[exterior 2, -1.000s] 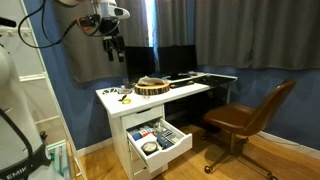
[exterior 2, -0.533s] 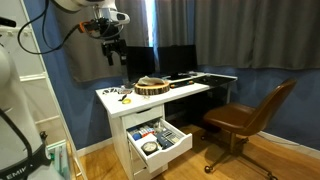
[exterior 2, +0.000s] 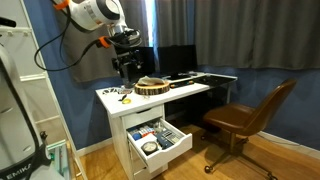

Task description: Pick up the calculator from the open drawer and put it on the table

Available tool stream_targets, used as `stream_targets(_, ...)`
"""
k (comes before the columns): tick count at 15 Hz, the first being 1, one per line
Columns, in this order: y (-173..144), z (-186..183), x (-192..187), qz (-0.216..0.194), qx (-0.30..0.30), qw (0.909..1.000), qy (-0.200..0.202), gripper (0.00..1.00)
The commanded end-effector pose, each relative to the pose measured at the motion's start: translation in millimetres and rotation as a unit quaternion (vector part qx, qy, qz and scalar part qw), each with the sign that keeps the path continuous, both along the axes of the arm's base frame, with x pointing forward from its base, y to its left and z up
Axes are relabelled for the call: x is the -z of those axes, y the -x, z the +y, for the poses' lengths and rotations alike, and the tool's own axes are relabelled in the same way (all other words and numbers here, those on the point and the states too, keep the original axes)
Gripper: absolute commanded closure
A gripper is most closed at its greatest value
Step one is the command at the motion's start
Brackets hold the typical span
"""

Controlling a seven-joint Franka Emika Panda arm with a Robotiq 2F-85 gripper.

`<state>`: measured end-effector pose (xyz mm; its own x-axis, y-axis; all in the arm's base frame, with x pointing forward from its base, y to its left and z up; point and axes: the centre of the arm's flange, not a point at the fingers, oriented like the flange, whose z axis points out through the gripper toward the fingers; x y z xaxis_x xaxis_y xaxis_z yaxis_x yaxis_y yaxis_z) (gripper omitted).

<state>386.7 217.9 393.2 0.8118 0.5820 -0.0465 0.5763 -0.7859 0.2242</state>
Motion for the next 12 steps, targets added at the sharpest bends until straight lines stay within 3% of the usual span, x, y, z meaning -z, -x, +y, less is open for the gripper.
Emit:
stream_targets(1,-43.4,3.7,29.1,0.016,-0.093,0.9955,-0.003,0.00)
stream_targets(5,-69.4,-5.2,65.3,0.014,-0.163,0.9862,-0.027,0.00)
stream_targets(9,-89.4,-11.6,100.6,-0.002,-0.215,0.9766,-0.005,0.00)
stream_targets(10,-71.3,-11.7,85.3,0.009,-0.191,0.9814,-0.015,0.00)
stream_targets(12,-73.4,-13.6,94.7,0.014,-0.191,0.9814,-0.015,0.00)
